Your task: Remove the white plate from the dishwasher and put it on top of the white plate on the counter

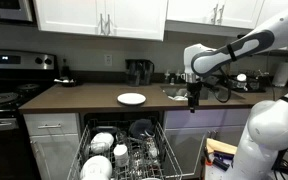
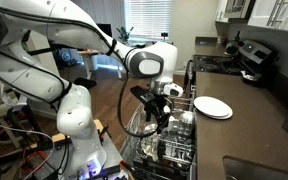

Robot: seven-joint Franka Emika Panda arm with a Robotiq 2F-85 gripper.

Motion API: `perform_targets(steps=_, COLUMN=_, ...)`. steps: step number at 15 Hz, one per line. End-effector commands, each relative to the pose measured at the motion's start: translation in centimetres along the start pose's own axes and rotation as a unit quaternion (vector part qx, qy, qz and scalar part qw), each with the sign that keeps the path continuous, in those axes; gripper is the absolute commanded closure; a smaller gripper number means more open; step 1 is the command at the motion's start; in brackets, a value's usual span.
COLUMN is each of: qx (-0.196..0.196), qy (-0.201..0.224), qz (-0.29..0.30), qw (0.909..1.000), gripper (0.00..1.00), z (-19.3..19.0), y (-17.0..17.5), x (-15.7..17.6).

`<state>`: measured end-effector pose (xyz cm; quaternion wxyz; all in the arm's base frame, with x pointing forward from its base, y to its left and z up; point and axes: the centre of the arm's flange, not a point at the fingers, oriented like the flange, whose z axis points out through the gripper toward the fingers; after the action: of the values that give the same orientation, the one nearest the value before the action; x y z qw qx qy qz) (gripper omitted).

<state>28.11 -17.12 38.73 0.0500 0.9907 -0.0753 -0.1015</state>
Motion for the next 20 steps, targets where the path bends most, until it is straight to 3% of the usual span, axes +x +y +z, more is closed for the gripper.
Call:
perform_targets(steps=1, qx=0.0, qy=0.0, qz=0.0, qw=1.0, gripper=0.0, z=0.0, y=0.0, x=0.0)
perform_targets(steps=11, qx=0.0, qy=0.0, qz=0.0, qw=1.0, gripper=0.0, z=0.0, y=0.0, x=0.0)
perform_targets(steps=15, qx=-0.006, qy=0.024, qz=-0.032, qw=0.9992, gripper=0.0, z=-1.3, y=-1.0, x=2.9)
perform_targets(steps=20, qx=-0.031, qy=0.066, qz=-0.107, qw=0.9916, gripper=0.0, z=-4.2, y=-4.6, x=8.1)
